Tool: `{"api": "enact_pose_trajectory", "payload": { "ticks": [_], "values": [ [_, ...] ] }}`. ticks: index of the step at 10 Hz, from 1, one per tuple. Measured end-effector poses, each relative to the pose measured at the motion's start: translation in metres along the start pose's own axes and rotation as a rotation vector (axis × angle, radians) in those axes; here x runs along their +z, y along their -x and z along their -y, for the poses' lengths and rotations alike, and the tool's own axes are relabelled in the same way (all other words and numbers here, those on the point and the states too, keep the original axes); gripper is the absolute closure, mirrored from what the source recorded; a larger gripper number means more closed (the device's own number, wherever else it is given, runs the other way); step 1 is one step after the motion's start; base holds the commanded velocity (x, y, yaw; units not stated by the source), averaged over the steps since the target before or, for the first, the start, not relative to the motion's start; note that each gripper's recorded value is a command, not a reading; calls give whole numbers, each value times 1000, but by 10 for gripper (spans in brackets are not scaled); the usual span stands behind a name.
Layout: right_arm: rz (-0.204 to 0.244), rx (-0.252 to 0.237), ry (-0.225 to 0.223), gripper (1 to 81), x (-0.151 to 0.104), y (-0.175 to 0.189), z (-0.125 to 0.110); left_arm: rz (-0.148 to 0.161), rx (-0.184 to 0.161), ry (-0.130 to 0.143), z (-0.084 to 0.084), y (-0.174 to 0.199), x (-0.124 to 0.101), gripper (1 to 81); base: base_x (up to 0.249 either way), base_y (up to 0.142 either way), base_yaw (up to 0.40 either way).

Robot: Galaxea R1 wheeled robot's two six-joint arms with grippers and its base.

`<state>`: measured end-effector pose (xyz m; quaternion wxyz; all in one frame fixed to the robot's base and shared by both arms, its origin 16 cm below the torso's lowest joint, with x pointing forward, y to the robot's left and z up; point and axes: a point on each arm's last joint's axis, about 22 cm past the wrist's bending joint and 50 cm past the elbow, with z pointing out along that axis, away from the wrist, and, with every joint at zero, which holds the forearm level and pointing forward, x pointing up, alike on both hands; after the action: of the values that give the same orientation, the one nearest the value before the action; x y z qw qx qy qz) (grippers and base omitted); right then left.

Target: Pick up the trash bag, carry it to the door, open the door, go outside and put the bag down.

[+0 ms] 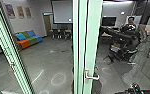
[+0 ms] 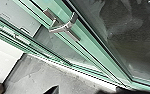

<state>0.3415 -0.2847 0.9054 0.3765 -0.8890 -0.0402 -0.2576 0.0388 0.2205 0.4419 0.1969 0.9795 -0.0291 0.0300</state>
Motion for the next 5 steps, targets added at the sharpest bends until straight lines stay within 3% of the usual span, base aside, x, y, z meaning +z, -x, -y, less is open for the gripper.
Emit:
{"api": "enact_pose_trajectory", "payload": {
  "ticks": [5],
  "values": [
    [17,-7,-13,10,33,-42,13,1,-4,0,0,0,0,811,0,0,0]
  ]
}}
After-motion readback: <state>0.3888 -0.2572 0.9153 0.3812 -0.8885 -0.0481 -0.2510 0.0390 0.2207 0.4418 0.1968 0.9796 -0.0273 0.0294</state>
